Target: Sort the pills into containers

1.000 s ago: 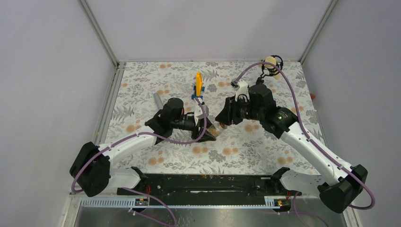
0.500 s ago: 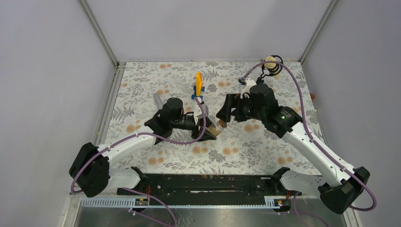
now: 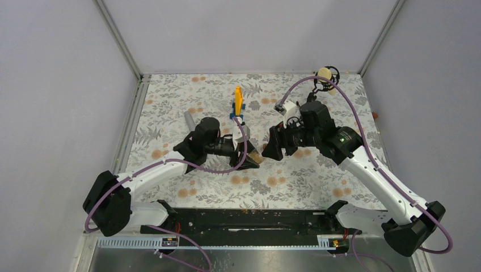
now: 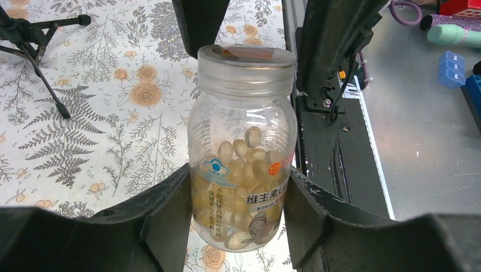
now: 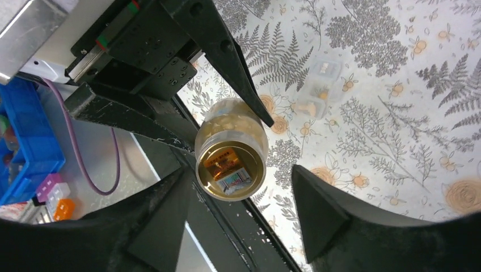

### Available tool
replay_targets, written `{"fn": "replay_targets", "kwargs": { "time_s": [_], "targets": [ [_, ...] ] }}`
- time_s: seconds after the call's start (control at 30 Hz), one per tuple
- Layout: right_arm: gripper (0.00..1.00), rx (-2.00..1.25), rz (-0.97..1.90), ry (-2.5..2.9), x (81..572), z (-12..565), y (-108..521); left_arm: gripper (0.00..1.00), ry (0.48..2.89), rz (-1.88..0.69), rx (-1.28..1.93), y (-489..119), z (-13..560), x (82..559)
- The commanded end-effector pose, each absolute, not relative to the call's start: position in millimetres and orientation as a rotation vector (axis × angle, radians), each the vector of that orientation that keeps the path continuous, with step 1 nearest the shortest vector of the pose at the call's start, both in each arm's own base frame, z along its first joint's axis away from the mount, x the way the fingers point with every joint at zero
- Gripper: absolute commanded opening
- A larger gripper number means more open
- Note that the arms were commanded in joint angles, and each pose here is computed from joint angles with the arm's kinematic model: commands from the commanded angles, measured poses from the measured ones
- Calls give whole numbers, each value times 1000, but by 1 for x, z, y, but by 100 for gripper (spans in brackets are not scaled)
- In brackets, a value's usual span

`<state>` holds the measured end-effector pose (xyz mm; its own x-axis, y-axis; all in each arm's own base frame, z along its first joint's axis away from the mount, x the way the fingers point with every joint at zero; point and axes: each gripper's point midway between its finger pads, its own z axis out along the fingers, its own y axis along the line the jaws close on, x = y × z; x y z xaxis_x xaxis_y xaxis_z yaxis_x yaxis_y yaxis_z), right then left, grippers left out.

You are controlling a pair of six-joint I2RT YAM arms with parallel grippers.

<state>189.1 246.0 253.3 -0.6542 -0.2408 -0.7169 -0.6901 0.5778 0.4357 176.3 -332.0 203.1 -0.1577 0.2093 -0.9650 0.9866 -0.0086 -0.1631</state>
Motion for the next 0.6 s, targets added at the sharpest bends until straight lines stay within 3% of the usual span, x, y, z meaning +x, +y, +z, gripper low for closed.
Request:
{"fn": "replay_targets", "kwargs": {
  "time_s": [0.0, 0.13, 0.37, 0.43, 0.5, 0.57],
  "targets": [
    [61, -760, 930, 2165, 195, 267, 244, 0, 1337, -1230, 1319, -337, 237, 178],
    [41, -563, 988, 2233, 213, 266, 260, 0, 1379, -1197, 1287, -338, 232, 186],
    [38, 62, 947, 2289, 249, 249, 258, 0, 1425, -1067, 1207, -334, 227, 207],
    [52, 145, 939, 2268, 254, 251, 254, 0, 1433, -1046, 1192, -333, 226, 211],
    [77, 89, 942, 2242, 252, 257, 253, 0, 1439, -1046, 1189, -333, 225, 211],
    [89, -15, 919, 2231, 247, 260, 248, 0, 1442, -1051, 1192, -333, 224, 210]
  ]
}}
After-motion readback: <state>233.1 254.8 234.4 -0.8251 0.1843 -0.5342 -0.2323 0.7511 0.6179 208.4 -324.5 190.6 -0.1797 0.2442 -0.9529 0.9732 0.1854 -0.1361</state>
